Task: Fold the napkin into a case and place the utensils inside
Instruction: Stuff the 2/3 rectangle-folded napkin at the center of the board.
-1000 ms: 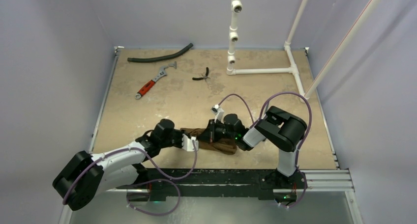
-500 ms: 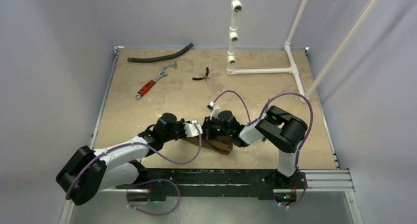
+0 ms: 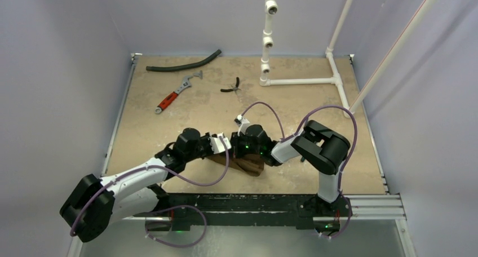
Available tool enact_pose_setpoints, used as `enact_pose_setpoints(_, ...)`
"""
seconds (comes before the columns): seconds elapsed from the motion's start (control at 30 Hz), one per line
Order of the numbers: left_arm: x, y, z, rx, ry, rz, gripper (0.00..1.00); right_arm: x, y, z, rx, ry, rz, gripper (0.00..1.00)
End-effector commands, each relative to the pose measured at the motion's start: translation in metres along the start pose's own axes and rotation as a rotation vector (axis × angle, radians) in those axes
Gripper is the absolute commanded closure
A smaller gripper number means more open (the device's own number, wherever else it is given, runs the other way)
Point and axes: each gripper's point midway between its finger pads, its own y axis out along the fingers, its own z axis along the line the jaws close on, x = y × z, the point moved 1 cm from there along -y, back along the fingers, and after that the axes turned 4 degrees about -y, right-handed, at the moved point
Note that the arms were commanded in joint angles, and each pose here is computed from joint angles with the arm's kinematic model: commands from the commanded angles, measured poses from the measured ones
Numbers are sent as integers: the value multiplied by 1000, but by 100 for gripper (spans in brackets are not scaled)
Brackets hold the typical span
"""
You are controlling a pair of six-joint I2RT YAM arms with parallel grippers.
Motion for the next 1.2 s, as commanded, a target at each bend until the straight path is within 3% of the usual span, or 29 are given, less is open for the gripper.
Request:
enact_pose_setpoints(0.0, 28, -4, 3, -20, 0, -80, 87, -52, -10, -54, -214, 27, 155, 100)
enact_pose_setpoints(0.17, 26, -6, 0, -39, 29, -72, 86, -56, -13, -57, -224, 26, 164, 100)
enact_pose_setpoints(0.33, 18, -9, -20, -169, 111, -54, 65, -57, -13, -57, -220, 22, 168, 100)
enact_pose_setpoints(0.5, 16, -14, -24, -170, 165, -85, 49, -58, -13, -56, -212, 23, 170, 100)
enact_pose_setpoints(0.83, 10, -33, -43, -256, 251, -109, 44, -58, -11, -54, -195, 21, 170, 100)
enact_pose_setpoints(1.17, -8, 3, -5, -35, 230, -21, 43, -61, -8, -46, -171, 3, 180, 100)
